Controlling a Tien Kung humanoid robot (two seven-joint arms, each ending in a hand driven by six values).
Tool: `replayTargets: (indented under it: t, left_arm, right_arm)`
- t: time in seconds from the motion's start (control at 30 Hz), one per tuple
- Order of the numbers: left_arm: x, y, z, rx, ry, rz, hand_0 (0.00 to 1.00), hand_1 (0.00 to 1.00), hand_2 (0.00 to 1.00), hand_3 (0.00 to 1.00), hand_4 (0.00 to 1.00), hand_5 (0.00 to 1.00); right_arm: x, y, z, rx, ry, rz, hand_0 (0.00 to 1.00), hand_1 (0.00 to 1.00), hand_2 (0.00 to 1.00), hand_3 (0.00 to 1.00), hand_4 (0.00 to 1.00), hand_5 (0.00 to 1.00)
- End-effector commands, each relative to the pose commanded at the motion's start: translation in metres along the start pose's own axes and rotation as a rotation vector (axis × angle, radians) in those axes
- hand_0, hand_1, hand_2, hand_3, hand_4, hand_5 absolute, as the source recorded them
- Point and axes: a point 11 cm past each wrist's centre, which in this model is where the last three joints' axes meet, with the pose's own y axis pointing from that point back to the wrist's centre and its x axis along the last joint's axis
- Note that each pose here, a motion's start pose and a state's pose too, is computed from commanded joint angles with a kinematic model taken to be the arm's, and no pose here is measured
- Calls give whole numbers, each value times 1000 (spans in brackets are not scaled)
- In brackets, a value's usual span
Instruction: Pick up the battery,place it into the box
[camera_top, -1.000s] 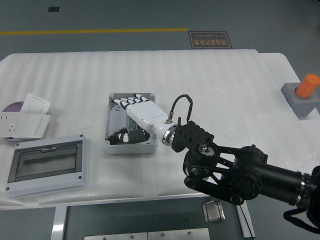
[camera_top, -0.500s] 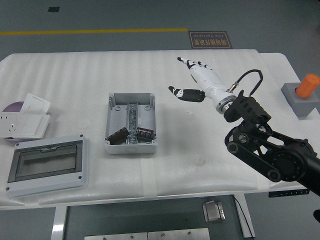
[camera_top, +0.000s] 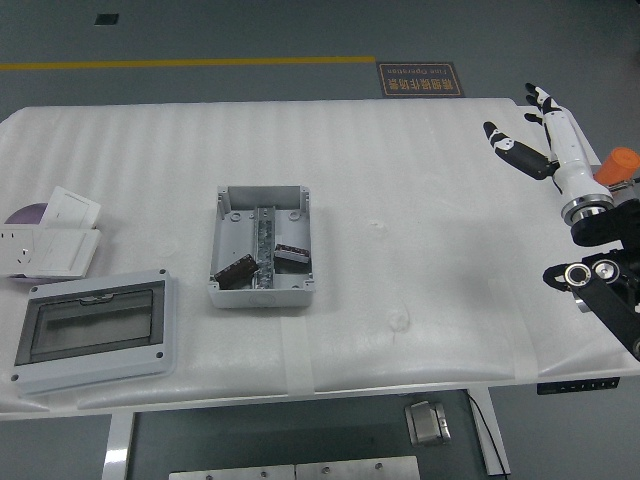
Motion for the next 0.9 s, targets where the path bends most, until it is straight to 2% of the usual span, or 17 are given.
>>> replayTargets:
  t: [0.23,0.6,0.9]
  left_arm:
    - [-3,0,2,-9,16,-6,627,663,488,552,554,389]
    - [-2,0,3,-9,11,-2,627,663,494,553,554,386]
    - [-1,0,1,0,12,-2,629,662,509,551,565,402]
  right_arm:
    - [27,6,19,-48,-36,91,960,803,867,969,711,496]
    - [55,19,36,-114,-3,177,930,808,869,965,705,497]
    - [65,22,41,-125,33,167,908,808,869,947,692,498]
